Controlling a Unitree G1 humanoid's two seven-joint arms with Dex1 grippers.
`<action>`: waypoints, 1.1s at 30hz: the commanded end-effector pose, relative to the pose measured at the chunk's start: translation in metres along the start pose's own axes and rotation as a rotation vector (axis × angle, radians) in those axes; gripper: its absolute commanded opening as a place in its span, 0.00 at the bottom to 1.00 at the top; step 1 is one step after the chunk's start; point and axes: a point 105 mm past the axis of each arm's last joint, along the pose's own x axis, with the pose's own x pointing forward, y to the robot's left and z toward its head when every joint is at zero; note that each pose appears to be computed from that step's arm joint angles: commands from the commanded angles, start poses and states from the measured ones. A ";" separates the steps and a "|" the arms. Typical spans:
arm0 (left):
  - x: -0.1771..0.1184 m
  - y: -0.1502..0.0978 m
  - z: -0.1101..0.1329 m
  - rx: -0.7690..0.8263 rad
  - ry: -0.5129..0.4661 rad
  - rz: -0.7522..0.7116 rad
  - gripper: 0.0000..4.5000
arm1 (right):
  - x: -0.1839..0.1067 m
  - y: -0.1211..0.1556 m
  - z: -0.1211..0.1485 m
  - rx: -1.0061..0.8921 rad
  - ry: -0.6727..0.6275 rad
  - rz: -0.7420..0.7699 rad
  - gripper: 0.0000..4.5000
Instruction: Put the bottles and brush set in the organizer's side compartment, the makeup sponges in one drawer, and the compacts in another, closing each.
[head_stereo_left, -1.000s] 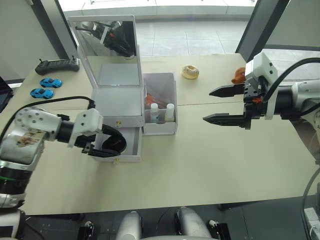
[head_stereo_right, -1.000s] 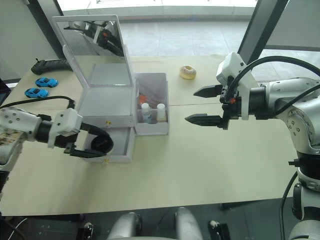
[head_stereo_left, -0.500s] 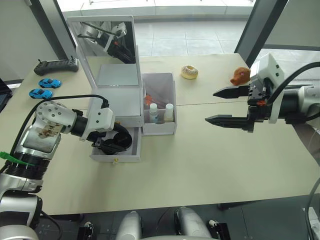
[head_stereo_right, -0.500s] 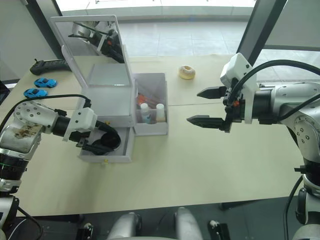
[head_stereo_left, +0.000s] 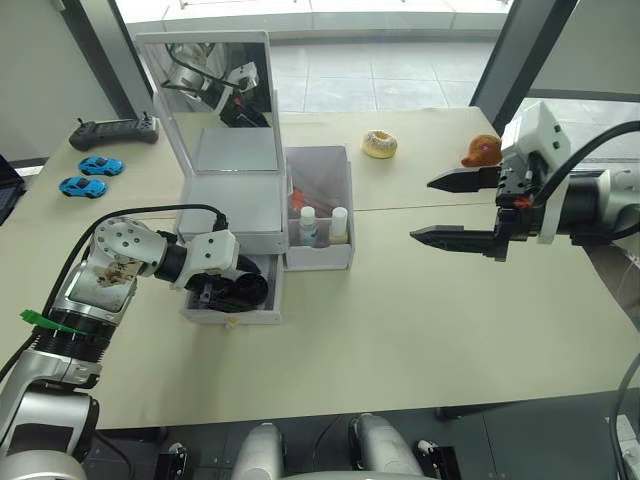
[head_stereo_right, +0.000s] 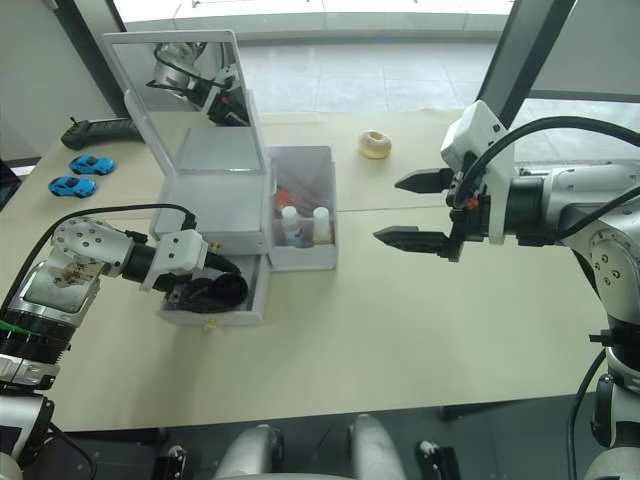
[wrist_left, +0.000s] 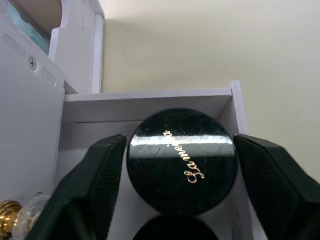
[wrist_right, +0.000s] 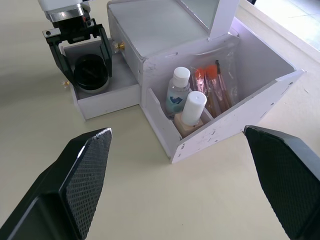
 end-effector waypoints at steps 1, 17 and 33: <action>-0.006 0.006 0.014 0.016 -0.054 0.038 1.00 | -0.002 0.003 0.013 -0.048 -0.030 0.001 1.00; -0.092 -0.040 0.046 -0.209 -0.203 0.083 1.00 | 0.004 0.015 0.023 -0.057 -0.075 0.100 1.00; -0.046 -0.116 -0.044 -0.602 -0.203 0.507 0.16 | 0.018 0.008 0.026 -0.081 -0.093 0.163 1.00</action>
